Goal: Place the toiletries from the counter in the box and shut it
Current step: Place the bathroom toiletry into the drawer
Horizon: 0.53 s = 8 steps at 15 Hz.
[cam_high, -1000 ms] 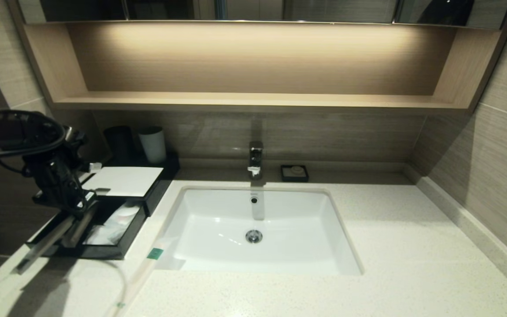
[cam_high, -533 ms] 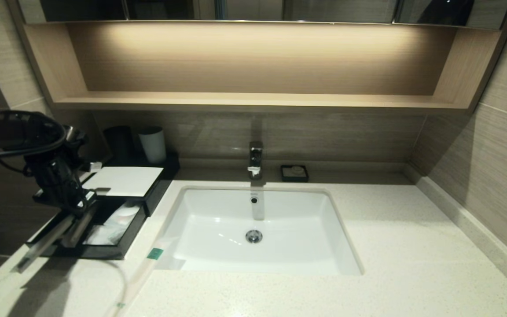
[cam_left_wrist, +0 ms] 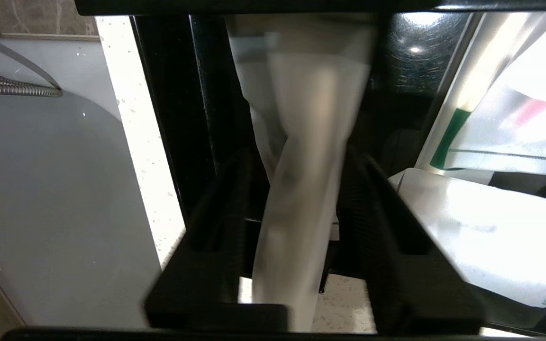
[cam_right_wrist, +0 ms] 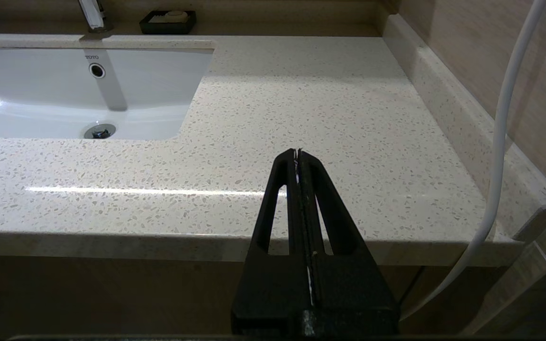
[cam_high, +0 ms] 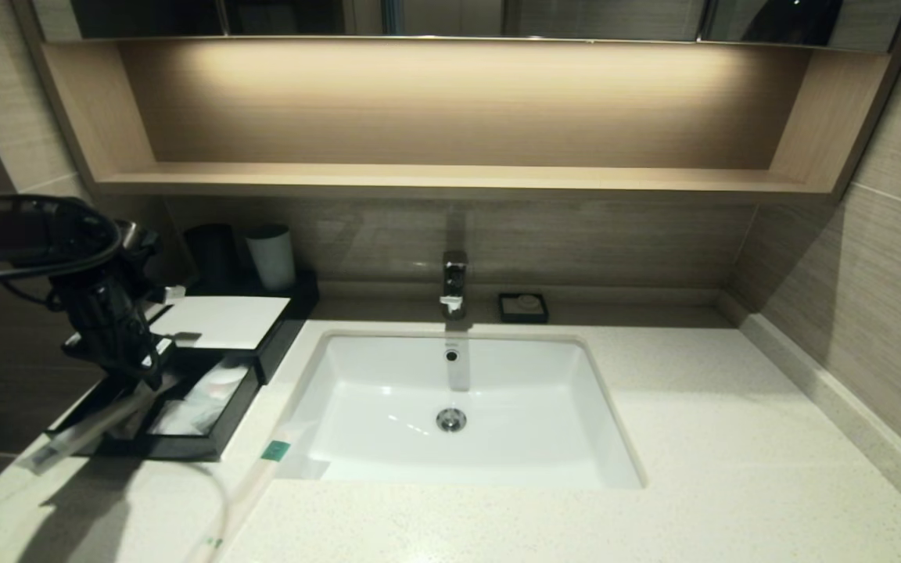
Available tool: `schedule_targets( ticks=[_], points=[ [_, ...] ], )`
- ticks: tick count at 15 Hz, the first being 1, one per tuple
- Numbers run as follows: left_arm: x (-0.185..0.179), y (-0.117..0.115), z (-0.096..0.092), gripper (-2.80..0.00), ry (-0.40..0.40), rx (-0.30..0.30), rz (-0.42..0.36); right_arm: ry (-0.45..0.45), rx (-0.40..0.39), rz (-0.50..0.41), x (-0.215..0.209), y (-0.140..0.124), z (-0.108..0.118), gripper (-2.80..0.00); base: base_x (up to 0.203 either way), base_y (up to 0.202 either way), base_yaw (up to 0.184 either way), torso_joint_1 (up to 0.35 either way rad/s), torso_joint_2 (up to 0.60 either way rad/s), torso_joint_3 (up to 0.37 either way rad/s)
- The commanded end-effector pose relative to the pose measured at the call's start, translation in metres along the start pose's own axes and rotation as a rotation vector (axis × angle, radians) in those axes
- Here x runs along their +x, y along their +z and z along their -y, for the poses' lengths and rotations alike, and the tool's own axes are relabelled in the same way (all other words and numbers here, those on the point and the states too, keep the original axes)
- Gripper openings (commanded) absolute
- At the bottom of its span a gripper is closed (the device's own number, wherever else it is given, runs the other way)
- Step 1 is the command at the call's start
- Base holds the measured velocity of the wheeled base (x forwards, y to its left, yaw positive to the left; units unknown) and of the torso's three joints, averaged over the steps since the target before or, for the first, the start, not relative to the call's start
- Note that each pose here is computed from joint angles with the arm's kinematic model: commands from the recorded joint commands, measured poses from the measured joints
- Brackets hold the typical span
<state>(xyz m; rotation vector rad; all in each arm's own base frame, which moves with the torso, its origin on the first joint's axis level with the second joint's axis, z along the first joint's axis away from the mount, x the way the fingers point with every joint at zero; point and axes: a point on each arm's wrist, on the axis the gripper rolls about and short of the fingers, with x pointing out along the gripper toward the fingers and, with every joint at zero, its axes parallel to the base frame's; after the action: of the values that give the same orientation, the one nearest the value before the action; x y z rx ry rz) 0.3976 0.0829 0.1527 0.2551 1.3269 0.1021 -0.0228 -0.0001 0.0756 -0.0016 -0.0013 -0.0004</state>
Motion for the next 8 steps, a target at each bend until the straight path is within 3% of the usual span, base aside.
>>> schedule_targets(
  ticks=[1, 8],
  points=[
    [-0.001, 0.0, 0.001, 0.0, 0.01, 0.005, -0.004, 0.0, 0.0, -0.001, 0.0, 0.0, 0.0, -2.8, 0.0, 0.0, 0.0, 0.0, 0.0, 0.0],
    [-0.029, -0.004, -0.002, 0.0, 0.031, -0.016, 0.062, 0.0, 0.0, 0.0, 0.0, 0.0, 0.0, -2.8, 0.0, 0.0, 0.0, 0.0, 0.0, 0.0]
  ],
)
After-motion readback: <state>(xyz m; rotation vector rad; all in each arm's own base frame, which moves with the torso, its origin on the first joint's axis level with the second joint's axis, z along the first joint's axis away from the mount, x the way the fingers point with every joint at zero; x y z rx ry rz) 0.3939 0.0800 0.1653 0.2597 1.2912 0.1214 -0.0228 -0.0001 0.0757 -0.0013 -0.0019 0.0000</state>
